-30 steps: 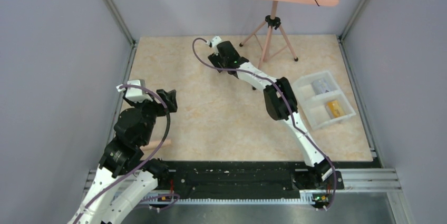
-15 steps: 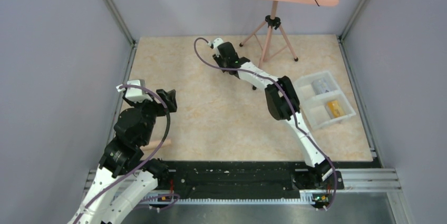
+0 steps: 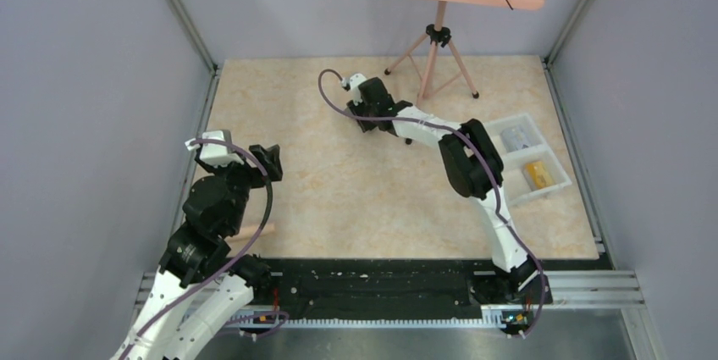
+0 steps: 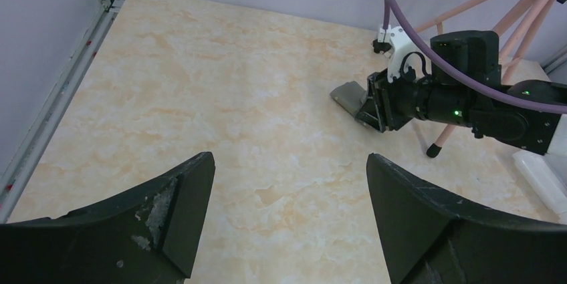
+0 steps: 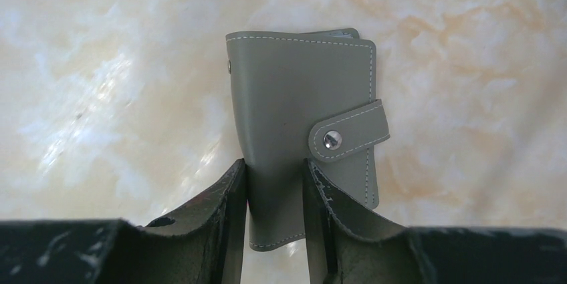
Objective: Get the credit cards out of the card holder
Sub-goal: Move the card holder to the center of the board.
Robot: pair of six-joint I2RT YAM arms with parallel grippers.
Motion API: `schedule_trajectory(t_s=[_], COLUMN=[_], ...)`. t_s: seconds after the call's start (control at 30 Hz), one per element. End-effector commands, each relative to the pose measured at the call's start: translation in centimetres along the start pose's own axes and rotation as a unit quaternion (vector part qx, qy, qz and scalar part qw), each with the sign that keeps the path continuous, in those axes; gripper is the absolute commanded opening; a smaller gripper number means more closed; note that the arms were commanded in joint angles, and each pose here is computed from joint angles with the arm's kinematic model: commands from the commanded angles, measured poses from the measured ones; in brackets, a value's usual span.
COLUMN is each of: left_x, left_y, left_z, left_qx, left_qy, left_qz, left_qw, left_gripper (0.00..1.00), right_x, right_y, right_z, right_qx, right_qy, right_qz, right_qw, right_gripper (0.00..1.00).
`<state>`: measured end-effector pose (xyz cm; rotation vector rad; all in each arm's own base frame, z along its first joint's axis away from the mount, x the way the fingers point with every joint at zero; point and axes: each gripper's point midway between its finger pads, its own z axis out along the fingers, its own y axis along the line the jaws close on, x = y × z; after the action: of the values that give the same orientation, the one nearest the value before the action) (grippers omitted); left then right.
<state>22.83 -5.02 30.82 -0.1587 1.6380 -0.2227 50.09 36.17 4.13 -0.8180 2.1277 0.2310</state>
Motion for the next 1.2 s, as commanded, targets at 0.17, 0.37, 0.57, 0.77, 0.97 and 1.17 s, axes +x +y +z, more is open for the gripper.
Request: schedule_trajectory(t_s=[0.17, 0.37, 0.57, 0.77, 0.97, 1.17], left_x=[-1.2, -1.1, -1.0, -0.7, 0.3, 2.7], left_y=[0.1, 0.0, -0.1, -0.2, -1.3, -3.6], left_z=[0.0, 0.1, 0.1, 0.3, 0.3, -0.2], left_qx=[-0.003, -0.002, -0.001, 0.001, 0.022, 0.072], left_qy=[-0.023, -0.022, -0.019, -0.014, 0.008, 0.079], left_qz=[-0.002, -0.003, -0.004, -0.004, -0.032, -0.061], left_qw=[1.0, 1.0, 1.0, 1.0, 0.999, 0.992], left_gripper=[0.89, 0.89, 0.89, 0.89, 0.89, 0.88], right_x=[7.8, 8.9, 10.5, 12.2, 15.1, 18.3], right_y=[9.6, 12.7, 15.1, 17.6, 19.0, 17.4], right_z=[-5.4, -9.0, -12.9, -16.7, -19.9, -23.1], right_qx=[-0.116, -0.134, -0.148, -0.14, -0.106, -0.039], right_qy=[0.094, 0.093, 0.089, 0.095, 0.114, 0.13], right_qz=[0.093, 0.121, 0.157, 0.178, 0.201, 0.275], right_qw=[0.984, 0.979, 0.972, 0.969, 0.967, 0.952], right_gripper=[0.21, 0.21, 0.21, 0.19, 0.19, 0.23])
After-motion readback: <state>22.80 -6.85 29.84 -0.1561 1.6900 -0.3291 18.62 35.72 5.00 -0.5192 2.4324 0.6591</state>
